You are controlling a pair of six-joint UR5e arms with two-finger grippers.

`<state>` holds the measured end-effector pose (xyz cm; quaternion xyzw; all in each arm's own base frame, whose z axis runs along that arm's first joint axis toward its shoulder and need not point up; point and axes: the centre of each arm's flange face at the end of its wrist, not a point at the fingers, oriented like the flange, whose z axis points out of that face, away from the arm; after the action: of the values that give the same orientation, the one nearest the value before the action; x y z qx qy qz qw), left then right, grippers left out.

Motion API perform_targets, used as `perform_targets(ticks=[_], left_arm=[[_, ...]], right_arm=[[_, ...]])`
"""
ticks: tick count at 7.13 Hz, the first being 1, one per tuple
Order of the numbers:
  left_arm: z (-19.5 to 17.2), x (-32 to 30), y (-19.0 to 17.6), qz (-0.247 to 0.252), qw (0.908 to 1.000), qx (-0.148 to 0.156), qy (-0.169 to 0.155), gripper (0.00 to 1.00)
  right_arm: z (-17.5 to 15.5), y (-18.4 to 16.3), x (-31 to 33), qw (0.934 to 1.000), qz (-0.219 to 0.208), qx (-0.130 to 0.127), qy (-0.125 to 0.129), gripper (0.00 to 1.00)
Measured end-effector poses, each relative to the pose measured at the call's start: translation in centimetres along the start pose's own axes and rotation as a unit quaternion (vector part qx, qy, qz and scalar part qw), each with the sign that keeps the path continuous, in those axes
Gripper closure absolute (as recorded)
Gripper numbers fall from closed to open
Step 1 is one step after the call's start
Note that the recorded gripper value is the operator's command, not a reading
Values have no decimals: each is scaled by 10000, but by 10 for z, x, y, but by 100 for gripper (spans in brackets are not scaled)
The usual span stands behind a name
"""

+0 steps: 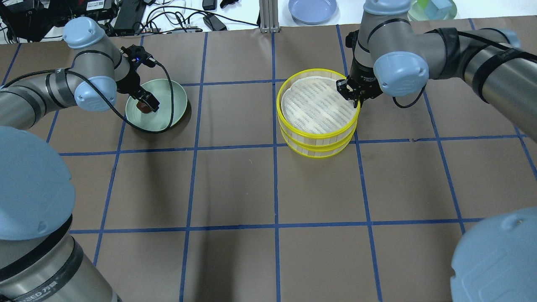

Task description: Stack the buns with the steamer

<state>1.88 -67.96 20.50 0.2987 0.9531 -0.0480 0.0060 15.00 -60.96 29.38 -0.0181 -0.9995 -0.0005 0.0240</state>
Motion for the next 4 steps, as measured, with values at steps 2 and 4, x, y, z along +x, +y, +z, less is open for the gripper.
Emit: perform_targets(ticks=[2,4], left_arm=[[12,-7,4,65,9999,-4,86,19],[17,-13,8,185,9998,-11,107,37]], right_arm=[[1,-2,5,10000,42,64,-11,100],[6,0,8,10000,63,10,-8,100]])
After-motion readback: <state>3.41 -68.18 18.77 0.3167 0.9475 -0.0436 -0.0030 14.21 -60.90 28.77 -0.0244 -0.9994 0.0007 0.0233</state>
